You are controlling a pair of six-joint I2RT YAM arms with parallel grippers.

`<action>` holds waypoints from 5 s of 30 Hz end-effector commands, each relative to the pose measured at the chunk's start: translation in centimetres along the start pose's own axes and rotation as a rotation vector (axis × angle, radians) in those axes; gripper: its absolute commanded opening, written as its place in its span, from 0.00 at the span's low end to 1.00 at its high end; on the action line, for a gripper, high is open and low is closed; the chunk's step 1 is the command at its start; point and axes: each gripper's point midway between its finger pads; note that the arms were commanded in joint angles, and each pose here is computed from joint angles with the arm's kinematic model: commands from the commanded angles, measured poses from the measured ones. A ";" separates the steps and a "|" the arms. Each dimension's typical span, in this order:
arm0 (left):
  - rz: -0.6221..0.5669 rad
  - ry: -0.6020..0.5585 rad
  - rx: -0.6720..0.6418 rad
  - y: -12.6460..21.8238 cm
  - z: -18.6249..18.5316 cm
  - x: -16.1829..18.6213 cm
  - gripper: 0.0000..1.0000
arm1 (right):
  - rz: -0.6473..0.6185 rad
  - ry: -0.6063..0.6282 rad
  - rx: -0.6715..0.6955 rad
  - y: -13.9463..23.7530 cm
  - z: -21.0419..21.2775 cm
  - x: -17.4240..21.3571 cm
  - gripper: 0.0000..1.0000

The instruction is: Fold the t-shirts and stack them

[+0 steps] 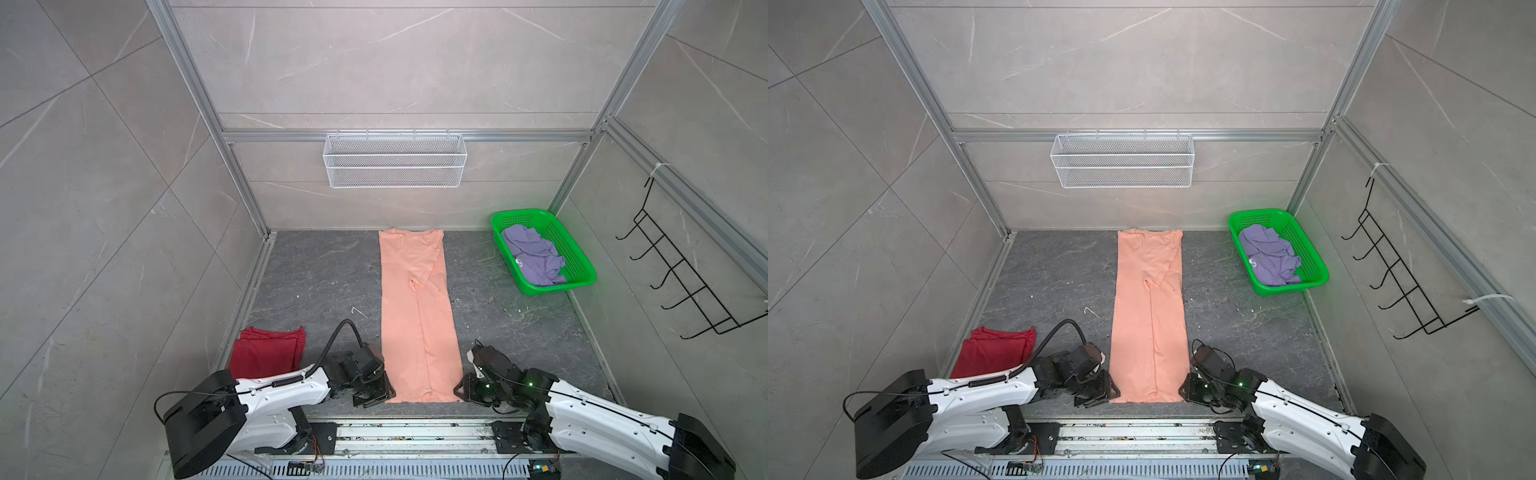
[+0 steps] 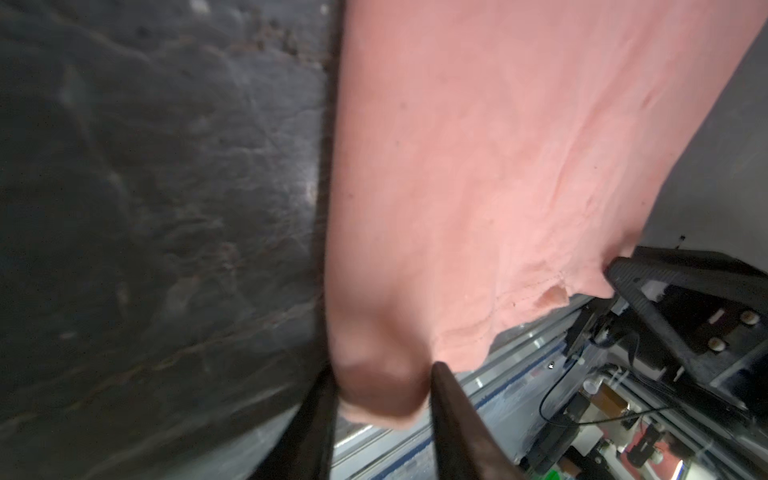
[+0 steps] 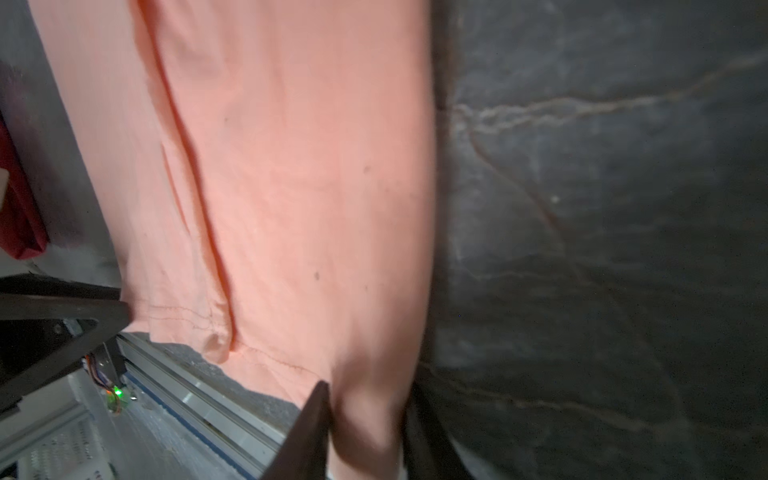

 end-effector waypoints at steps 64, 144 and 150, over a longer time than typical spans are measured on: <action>-0.400 -0.048 0.005 8.4 -2.5 -27.0 0.76 | -0.355 -0.143 0.018 3.9 4.2 -22.9 0.72; -0.478 -0.047 0.436 7.4 -11.6 -47.3 0.23 | -0.569 -0.217 -0.034 -1.7 8.5 -43.2 0.09; -0.544 -0.034 0.485 9.9 -10.2 -50.3 0.46 | -0.675 -0.229 -0.137 0.1 7.8 -46.3 0.44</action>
Point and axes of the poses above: each gripper's point midway between its finger pads, its own y axis back along the fingers, its own z axis along the line the jaws close on, x = y × z, and after that the axes turned 2 degrees about -y, right-handed
